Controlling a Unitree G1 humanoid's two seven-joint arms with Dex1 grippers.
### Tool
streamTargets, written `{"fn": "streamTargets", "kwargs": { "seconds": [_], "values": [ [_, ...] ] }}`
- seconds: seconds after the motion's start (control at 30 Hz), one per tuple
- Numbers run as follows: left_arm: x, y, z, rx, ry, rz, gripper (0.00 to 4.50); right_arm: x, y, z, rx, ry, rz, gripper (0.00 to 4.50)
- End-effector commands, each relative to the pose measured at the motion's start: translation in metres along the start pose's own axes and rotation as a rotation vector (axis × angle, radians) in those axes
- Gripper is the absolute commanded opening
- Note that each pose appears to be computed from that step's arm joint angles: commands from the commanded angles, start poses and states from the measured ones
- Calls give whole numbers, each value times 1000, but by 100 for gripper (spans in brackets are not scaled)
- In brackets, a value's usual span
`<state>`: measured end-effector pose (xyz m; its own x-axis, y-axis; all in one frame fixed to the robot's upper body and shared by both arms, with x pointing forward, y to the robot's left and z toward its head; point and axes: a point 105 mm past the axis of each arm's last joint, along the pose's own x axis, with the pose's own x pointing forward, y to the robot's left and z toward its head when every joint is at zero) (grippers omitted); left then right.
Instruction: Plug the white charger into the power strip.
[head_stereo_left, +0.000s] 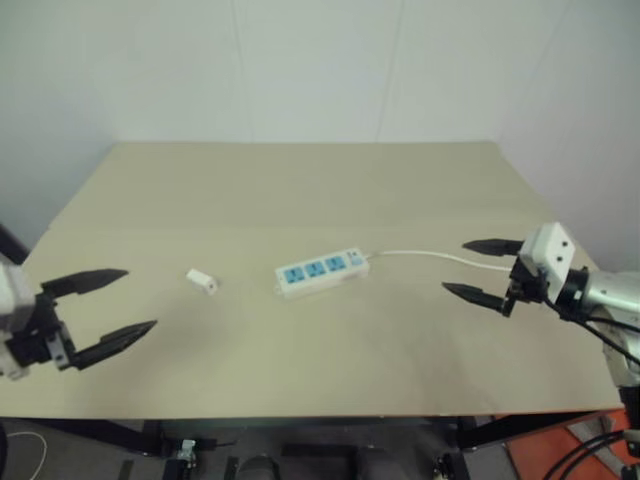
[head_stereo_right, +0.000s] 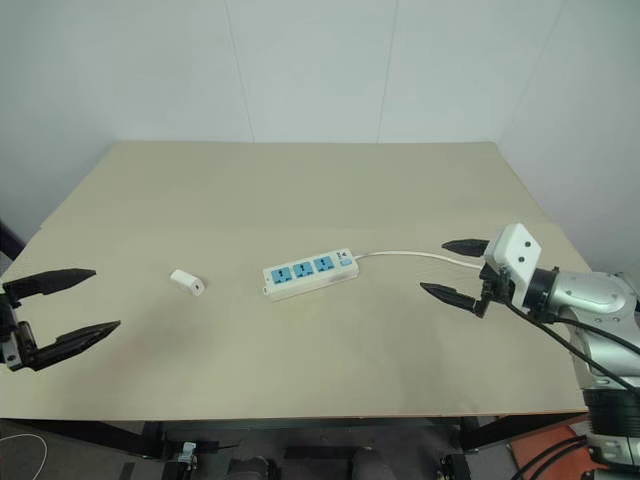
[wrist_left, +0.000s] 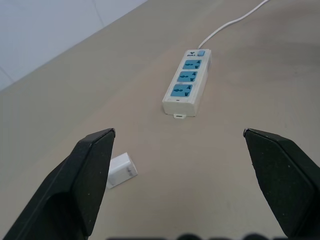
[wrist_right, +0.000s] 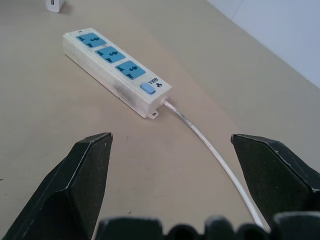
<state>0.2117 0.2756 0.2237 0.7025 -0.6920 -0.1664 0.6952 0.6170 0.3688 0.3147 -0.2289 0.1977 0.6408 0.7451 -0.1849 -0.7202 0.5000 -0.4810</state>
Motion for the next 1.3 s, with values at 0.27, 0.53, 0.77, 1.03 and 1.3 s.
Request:
{"fn": "streamTargets", "kwargs": {
  "seconds": [0.27, 0.53, 0.77, 1.03, 1.3],
  "values": [
    [5, 1, 6, 36, -1, -5, 450, -10, -8, 13, -42, 7, -36, 446],
    [5, 2, 7, 42, -5, -4, 450, -9, -7, 11, -40, 9, -42, 446],
    [11, 3, 9, 53, -31, 10, 450, 3, -9, 6, -39, 14, -67, 446],
    [36, 2, 15, 53, -108, 0, 450, 48, -7, -15, 4, 45, -151, 446],
    [74, -5, 20, 48, -187, -65, 450, 95, 0, -18, 65, 18, -160, 446]
  ]
}}
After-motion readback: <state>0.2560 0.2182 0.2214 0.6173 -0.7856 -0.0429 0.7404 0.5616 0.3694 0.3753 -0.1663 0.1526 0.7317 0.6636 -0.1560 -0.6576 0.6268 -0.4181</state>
